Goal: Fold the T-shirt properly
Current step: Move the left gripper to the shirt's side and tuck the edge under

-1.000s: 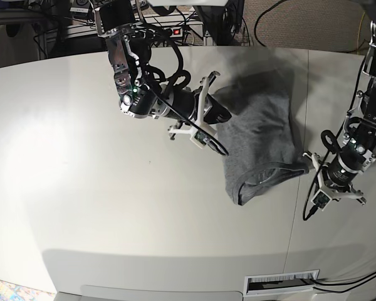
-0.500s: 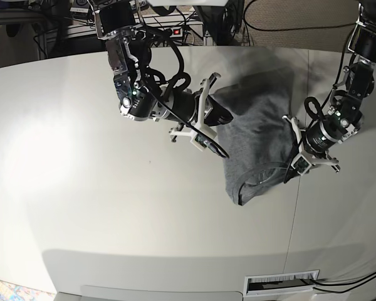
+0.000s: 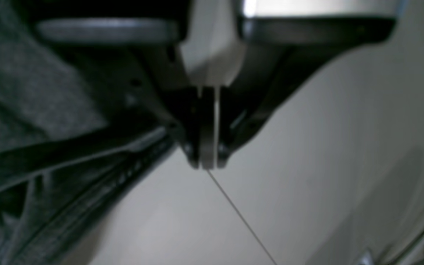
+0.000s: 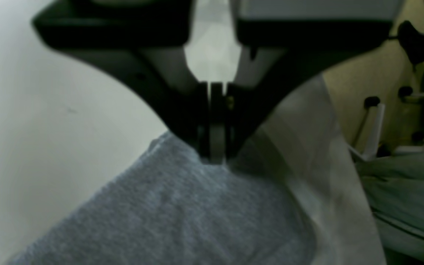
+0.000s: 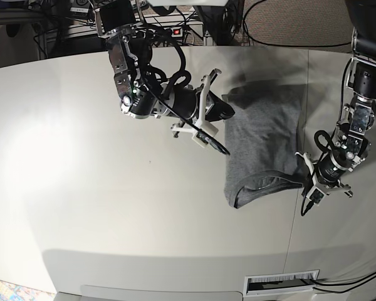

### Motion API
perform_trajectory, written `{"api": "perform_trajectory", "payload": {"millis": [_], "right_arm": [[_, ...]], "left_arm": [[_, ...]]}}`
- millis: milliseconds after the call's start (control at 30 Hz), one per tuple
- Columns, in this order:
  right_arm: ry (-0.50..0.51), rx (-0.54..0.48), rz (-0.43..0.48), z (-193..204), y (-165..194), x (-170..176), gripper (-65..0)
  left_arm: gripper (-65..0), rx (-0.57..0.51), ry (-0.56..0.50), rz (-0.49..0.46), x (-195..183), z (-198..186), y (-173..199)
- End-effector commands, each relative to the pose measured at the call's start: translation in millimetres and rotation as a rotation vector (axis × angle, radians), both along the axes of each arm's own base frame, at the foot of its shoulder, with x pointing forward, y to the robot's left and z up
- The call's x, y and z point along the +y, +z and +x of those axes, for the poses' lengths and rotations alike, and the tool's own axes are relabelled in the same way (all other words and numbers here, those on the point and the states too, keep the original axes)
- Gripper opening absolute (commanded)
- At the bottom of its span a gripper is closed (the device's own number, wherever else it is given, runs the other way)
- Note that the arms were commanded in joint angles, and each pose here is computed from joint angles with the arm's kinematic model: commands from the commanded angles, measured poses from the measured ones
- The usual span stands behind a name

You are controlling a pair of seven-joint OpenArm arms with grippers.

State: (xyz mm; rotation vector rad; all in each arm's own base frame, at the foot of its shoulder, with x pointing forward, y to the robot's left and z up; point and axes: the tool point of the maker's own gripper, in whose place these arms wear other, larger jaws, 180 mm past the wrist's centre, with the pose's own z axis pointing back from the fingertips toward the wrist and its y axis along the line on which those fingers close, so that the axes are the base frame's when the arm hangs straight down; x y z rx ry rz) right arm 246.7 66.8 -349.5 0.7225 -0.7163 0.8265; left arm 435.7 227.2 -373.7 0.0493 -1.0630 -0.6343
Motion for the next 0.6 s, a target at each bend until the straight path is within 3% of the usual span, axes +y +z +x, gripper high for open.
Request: {"api": "perform_trajectory", "payload": {"millis": [0,200,400,567], "right_arm": [[-0.003,-0.042,0.045,8,17,5,-65.0],[-0.001,-0.083,0.044,10,28,5,-65.0],[-0.003,-0.109,0.02,12,30,2,-65.0],[-0.017,-0.141,-0.015,18,27,-2,-65.0]], "left_arm": [[-65.0,-0.046,0.01,-0.016,2,12,14],[-65.0,0.026,-0.013,0.002,-13,2,-18],[-65.0,-0.034,-0.014,0.088,5,18,10],[-65.0,0.015,0.051,0.131,32,18,31]]}}
